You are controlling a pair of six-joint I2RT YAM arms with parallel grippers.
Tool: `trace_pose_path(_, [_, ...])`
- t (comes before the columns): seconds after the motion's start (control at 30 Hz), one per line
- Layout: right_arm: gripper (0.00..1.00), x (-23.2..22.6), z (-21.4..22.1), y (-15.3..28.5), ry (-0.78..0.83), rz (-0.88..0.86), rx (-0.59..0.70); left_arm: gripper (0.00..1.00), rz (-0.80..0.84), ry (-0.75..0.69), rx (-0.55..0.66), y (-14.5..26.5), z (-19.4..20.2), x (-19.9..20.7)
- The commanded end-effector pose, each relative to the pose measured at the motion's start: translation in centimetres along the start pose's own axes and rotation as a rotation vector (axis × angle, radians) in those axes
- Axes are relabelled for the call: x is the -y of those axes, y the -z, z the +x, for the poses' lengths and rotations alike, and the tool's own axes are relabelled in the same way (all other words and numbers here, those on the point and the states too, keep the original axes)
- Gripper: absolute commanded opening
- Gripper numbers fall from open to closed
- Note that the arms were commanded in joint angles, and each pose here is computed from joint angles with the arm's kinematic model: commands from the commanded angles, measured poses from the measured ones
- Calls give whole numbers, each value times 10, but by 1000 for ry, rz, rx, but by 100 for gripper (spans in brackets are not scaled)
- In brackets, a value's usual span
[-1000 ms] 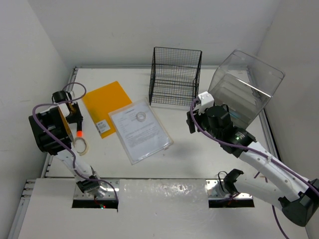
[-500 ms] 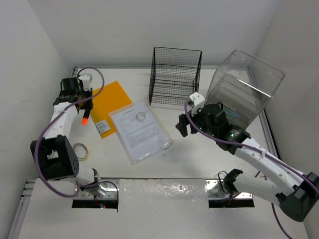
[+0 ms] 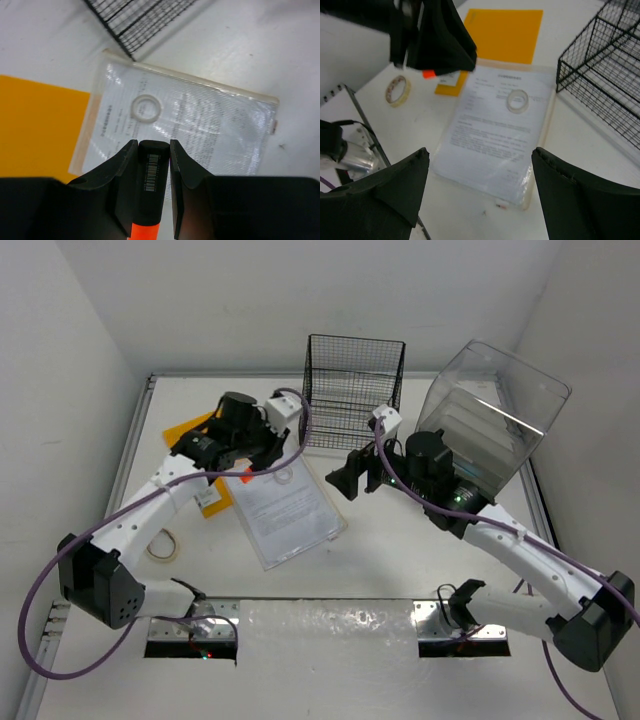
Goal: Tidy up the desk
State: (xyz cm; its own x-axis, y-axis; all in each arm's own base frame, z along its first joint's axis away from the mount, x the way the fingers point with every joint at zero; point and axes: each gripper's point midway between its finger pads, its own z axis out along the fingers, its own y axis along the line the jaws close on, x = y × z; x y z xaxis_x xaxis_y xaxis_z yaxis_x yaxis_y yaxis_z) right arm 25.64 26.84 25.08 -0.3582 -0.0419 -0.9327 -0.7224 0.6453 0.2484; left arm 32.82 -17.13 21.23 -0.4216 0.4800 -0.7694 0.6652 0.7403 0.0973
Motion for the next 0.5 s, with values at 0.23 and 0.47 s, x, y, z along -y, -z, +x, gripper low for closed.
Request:
trace_pose_path(0.23, [76,-15,-52,-20,-141,-83,296,0,-234,219,119,19,-79,-22])
trace_pose_path(0.47, [72,-46,-74,-68,-166,-214,402,0,-222,424,224,27,-112,-19])
